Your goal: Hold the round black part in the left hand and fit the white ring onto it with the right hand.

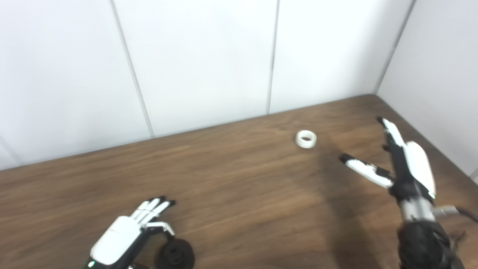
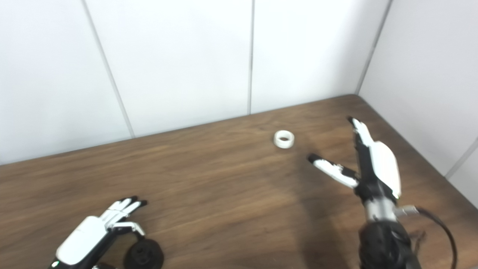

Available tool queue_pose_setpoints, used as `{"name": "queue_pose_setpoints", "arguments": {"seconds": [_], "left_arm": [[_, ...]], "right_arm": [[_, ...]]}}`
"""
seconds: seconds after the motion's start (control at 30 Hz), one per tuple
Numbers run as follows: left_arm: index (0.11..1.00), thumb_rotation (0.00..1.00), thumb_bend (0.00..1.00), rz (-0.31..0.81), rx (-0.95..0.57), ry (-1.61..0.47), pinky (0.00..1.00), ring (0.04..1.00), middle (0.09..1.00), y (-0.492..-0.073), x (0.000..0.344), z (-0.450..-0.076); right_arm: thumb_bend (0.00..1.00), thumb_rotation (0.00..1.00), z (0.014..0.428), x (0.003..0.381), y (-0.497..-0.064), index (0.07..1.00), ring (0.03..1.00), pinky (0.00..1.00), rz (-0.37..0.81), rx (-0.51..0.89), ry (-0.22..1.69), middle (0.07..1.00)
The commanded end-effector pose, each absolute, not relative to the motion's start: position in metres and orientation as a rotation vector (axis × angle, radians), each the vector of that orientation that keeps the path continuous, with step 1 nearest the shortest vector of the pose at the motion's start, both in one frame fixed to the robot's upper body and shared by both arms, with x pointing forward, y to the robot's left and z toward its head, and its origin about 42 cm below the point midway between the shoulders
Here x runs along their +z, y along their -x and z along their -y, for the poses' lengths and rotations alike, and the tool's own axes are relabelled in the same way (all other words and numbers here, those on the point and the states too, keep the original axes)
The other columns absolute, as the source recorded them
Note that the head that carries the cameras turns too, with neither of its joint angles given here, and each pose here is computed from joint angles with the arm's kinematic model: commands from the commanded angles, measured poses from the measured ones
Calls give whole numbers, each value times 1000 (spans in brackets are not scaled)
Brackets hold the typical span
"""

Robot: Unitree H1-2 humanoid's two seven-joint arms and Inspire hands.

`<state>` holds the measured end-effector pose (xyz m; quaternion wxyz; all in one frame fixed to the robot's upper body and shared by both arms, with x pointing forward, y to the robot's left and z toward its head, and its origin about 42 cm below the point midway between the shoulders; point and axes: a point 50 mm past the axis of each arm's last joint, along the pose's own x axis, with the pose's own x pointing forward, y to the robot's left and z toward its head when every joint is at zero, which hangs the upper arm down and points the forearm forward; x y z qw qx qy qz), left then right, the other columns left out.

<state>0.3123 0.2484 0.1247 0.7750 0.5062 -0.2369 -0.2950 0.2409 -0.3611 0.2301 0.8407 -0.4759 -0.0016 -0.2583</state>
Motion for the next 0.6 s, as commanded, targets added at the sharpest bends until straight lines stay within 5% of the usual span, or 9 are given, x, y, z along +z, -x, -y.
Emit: {"name": "queue_pose_setpoints", "arguments": {"seconds": [0.0,0.23,0.33,0.57], "left_arm": [[478,47,512,465,-653,-1175,1000,1000,962,-318,126,-270],[478,47,513,466,-651,-1165,1000,1000,953,-319,127,-273],[477,46,513,467,-652,-1163,1000,1000,952,-319,128,-274],[477,46,514,469,-651,-1159,1000,1000,949,-319,128,-277]], "right_arm": [[784,715,368,243,-248,967,991,793,4,-574,1118,1000],[867,684,390,244,-270,959,1000,880,-128,-528,1247,1000],[918,705,396,244,-282,977,1000,991,-189,-487,1256,1000],[980,735,405,250,-305,968,1000,1000,-280,-410,1273,1000]]}}
